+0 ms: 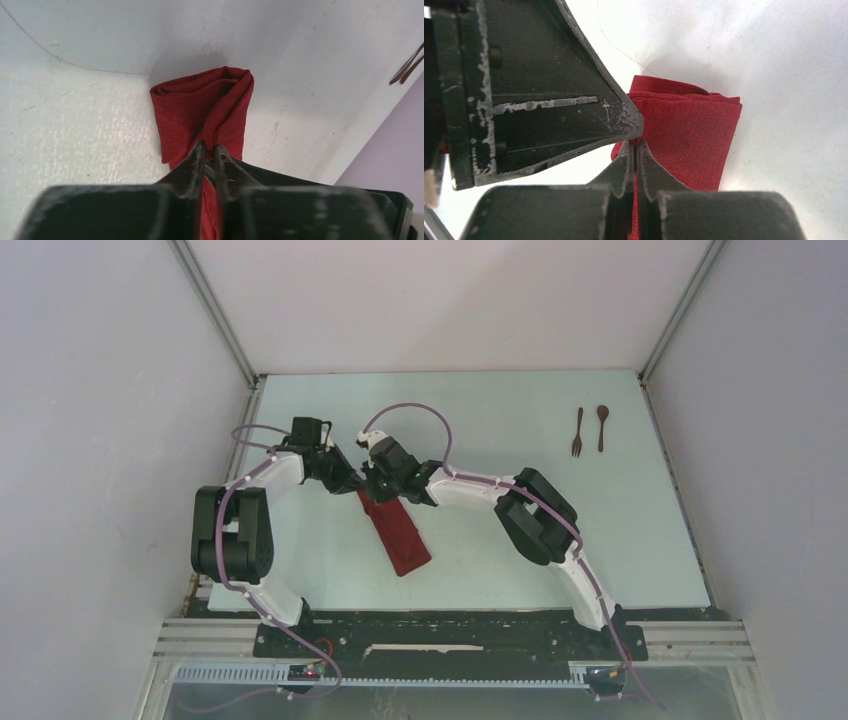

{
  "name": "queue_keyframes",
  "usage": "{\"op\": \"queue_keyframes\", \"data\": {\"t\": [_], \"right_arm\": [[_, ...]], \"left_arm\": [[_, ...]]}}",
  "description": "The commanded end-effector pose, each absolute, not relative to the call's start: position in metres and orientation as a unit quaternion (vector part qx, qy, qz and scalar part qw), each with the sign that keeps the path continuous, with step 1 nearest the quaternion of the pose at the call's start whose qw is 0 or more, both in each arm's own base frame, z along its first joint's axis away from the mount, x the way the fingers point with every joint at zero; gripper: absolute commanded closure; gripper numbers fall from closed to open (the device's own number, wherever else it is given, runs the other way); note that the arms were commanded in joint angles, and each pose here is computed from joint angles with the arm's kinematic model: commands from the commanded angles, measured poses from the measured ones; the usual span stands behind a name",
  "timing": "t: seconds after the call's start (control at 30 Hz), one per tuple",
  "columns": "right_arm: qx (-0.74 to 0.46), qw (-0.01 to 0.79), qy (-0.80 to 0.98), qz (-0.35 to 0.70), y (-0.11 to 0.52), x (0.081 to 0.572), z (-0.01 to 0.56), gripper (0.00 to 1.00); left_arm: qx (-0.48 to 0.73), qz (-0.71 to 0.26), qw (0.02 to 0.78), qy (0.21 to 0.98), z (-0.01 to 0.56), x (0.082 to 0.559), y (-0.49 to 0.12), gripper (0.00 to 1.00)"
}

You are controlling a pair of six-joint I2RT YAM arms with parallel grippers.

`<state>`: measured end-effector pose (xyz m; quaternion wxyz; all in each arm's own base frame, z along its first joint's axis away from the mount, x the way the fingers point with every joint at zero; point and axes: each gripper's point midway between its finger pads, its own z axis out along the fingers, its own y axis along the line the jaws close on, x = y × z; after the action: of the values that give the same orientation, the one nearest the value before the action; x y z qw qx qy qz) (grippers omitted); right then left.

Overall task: Fold the napkin into a case and place the utensils inside
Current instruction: Pick up the top corner of the smaller rectangle folded napkin from the center of the board, then place the smaller rectangle folded napkin at the center of the board.

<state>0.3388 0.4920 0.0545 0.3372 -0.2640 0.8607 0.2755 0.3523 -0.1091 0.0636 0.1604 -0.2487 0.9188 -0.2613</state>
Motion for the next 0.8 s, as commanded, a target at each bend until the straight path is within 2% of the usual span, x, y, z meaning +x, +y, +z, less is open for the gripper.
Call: {"op": "queue_keyframes", "data": {"t": [0.0,0.07,0.13,0.17,0.2,0.27,0.37,0.4,0.5,0.77], "right_arm": [[-0.253,0.341,0.857,0.291,0.496,0.333,0.069,1.0],[-0.238,0.333,0.86,0.304,0.495,0.333,0.072,1.0],[-0.222,0.323,0.862,0.322,0.494,0.332,0.075,1.0],[-0.211,0.32,0.863,0.328,0.492,0.333,0.077,1.0],[-0.199,0.315,0.865,0.336,0.491,0.333,0.079,1.0],[-0.179,0.307,0.863,0.361,0.489,0.334,0.085,1.0],[-0.15,0.305,0.855,0.392,0.486,0.34,0.095,1.0],[-0.146,0.303,0.854,0.398,0.485,0.34,0.097,1.0],[-0.134,0.299,0.853,0.407,0.484,0.34,0.099,1.0],[-0.108,0.3,0.854,0.411,0.476,0.344,0.104,1.0]], "left_arm": [[-0.243,-0.259,0.205,0.912,0.084,0.357,-0.101,0.72],[-0.248,-0.238,0.219,0.913,0.086,0.351,-0.093,0.59],[-0.249,-0.207,0.232,0.917,0.087,0.341,-0.082,0.55],[-0.248,-0.191,0.235,0.92,0.087,0.336,-0.077,0.47],[-0.245,-0.174,0.238,0.923,0.086,0.331,-0.072,0.44],[-0.238,-0.156,0.24,0.928,0.082,0.323,-0.067,0.49],[-0.233,-0.154,0.227,0.933,0.072,0.315,-0.071,0.72],[-0.23,-0.153,0.227,0.934,0.07,0.314,-0.074,0.76],[-0.202,-0.139,0.237,0.94,0.069,0.316,-0.088,0.79],[-0.172,-0.087,0.252,0.948,0.068,0.324,-0.1,0.75]]}}
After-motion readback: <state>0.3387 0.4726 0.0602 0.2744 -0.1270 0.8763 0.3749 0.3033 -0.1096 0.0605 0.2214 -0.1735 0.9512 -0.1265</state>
